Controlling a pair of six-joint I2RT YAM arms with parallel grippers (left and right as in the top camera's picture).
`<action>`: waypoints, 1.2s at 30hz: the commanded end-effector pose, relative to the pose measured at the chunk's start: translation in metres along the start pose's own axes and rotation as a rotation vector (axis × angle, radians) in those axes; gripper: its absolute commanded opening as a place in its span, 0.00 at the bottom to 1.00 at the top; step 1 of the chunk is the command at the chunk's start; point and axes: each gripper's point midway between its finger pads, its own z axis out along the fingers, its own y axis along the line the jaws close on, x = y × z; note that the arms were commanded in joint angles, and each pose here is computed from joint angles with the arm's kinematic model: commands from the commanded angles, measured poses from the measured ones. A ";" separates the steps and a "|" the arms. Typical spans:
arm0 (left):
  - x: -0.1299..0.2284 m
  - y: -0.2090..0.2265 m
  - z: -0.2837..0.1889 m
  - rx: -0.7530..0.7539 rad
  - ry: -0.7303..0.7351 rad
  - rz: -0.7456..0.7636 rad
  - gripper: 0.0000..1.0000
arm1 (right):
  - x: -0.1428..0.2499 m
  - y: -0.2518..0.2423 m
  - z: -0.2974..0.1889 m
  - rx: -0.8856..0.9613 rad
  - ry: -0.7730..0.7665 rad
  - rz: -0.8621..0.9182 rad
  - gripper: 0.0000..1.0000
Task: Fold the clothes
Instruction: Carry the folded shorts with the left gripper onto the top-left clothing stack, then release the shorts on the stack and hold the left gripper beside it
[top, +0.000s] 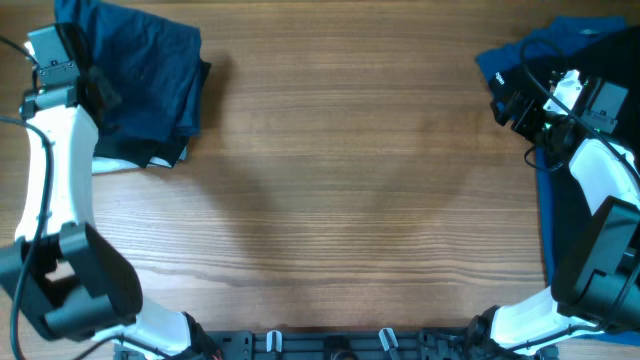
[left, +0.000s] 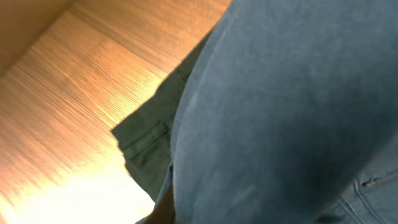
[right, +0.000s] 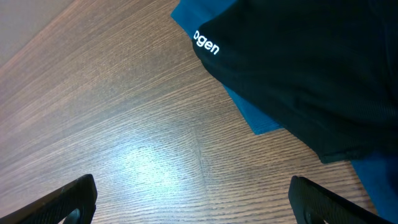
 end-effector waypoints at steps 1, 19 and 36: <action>-0.004 0.005 0.022 -0.022 0.005 -0.011 0.44 | -0.009 0.005 -0.007 0.001 -0.030 -0.016 1.00; -0.041 -0.022 -0.021 0.442 -0.039 -0.251 0.19 | -0.009 0.005 -0.007 0.001 -0.030 -0.016 1.00; 0.103 -0.110 0.032 0.730 0.569 -0.209 0.04 | -0.009 0.005 -0.007 0.001 -0.030 -0.016 0.99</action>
